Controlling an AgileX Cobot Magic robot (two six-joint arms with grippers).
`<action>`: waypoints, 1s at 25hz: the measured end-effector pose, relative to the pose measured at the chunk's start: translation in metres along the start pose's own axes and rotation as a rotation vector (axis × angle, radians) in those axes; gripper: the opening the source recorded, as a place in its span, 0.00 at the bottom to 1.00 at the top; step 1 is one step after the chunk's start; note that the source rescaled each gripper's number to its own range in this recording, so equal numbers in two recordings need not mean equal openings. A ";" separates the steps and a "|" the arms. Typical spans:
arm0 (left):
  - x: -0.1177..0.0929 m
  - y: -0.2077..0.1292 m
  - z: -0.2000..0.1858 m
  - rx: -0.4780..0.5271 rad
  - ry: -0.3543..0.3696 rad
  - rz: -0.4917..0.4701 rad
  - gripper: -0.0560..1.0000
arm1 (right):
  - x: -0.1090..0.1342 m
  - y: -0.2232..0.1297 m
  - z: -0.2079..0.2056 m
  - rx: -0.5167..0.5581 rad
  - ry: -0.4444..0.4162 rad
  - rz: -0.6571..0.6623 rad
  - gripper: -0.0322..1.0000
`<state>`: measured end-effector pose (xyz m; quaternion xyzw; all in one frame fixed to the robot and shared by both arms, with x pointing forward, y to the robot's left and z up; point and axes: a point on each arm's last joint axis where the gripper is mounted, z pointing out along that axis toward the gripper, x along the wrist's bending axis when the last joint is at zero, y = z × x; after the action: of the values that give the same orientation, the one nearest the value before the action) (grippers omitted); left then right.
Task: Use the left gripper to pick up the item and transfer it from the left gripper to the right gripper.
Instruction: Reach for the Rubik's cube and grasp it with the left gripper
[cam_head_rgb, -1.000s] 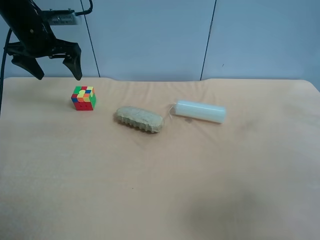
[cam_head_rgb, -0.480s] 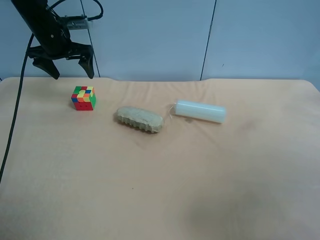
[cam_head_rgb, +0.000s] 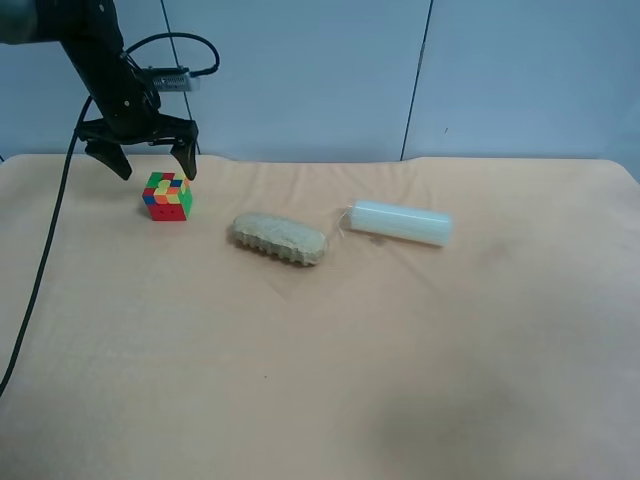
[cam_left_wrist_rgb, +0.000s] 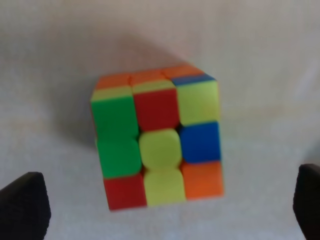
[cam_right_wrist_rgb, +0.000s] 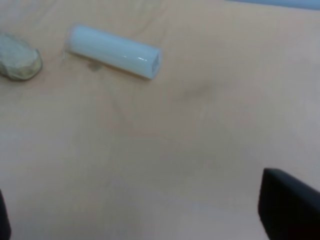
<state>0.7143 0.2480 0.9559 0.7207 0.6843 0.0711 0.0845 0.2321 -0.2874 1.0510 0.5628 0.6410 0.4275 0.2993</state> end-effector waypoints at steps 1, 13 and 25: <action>0.000 0.000 0.002 -0.001 0.000 -0.006 1.00 | 0.000 0.000 0.000 0.000 0.000 0.000 0.99; 0.002 0.000 0.040 0.024 0.018 -0.018 1.00 | 0.000 0.000 0.000 0.000 0.000 0.000 0.99; 0.002 -0.001 0.054 0.032 0.019 -0.046 1.00 | 0.000 0.000 0.000 0.000 0.000 0.000 0.99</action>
<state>0.7249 0.2483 0.9032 0.7055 0.7025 0.0649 0.0681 0.2321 -0.2874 1.0510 0.5628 0.6410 0.4275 0.2993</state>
